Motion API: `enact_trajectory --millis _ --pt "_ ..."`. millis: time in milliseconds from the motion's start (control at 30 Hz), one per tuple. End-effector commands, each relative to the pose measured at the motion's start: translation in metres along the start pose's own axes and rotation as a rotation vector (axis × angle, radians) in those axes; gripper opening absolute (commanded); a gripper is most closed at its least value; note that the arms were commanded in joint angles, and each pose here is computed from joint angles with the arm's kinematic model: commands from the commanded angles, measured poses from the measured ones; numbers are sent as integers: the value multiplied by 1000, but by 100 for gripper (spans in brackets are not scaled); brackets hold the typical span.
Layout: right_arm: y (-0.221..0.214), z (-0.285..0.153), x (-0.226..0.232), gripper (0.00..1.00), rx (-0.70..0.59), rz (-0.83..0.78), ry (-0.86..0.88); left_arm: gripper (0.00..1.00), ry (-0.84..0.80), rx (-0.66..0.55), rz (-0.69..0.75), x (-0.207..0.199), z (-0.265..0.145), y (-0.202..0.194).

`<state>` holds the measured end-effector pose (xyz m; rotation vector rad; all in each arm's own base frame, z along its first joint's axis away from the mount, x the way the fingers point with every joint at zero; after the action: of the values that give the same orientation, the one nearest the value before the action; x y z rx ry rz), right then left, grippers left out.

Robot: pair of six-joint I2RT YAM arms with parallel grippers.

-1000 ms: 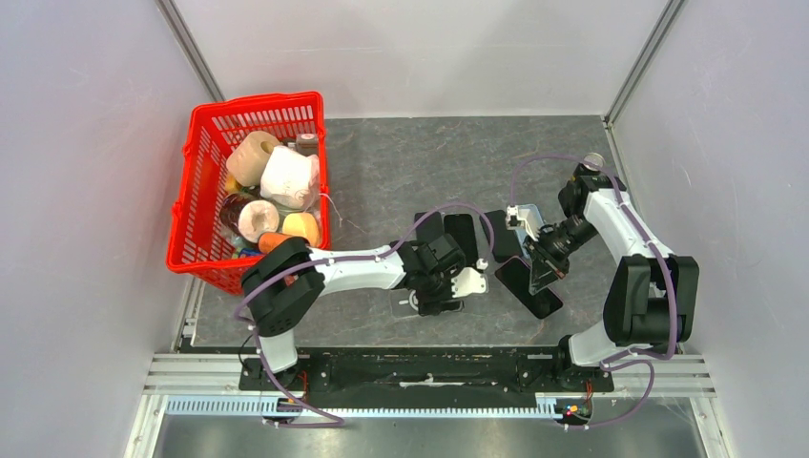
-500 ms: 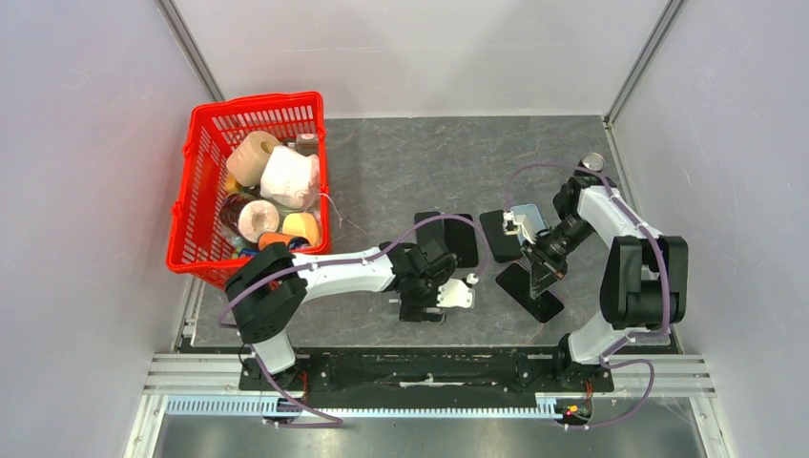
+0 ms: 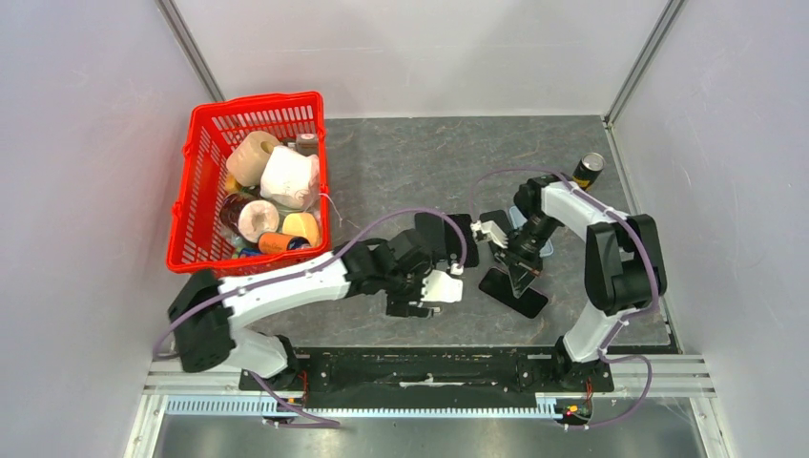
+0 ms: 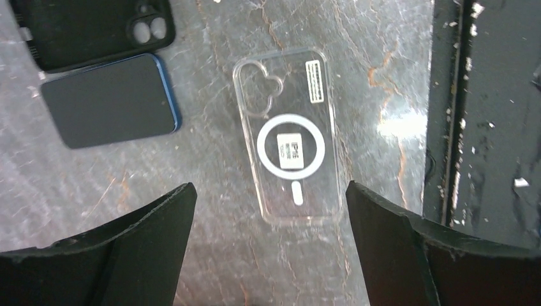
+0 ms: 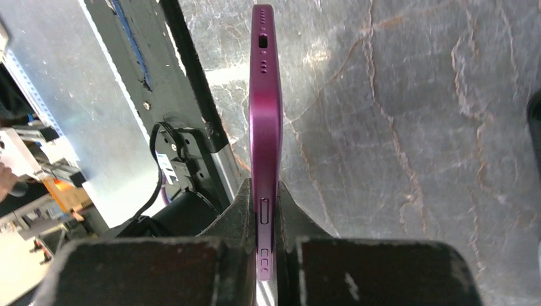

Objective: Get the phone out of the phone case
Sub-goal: Adjust the phone case at the center of the board, then place the phone at the center of the board.

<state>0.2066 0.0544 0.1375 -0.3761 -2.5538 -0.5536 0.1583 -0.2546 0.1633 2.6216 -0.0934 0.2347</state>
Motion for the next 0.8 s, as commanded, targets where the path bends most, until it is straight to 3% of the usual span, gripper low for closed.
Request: enact_trajectory --millis 0,267,700,767 --pt "25 2 -9 0 56 -38 -11 94 49 -49 42 -8 -40 -12" --pt "58 25 -20 0 229 -103 43 96 174 -116 -8 -3 -91 -28" --pt "67 57 -24 0 412 -134 83 96 229 -254 -70 15 -117 -20" --pt "68 60 -28 7 416 -127 68 96 231 -259 -68 16 -118 -19"
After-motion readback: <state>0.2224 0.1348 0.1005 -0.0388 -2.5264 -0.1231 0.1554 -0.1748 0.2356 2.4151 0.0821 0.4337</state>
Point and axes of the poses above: each gripper's point midway between its finger pads, its own z axis out along the fingers, its own x axis along the line the jaws close on, y = z × x, the point moved 8 cm from there along -z, back along the fingers, and after that the axes turned 7 degrees about -z, right-handed, at the moved point
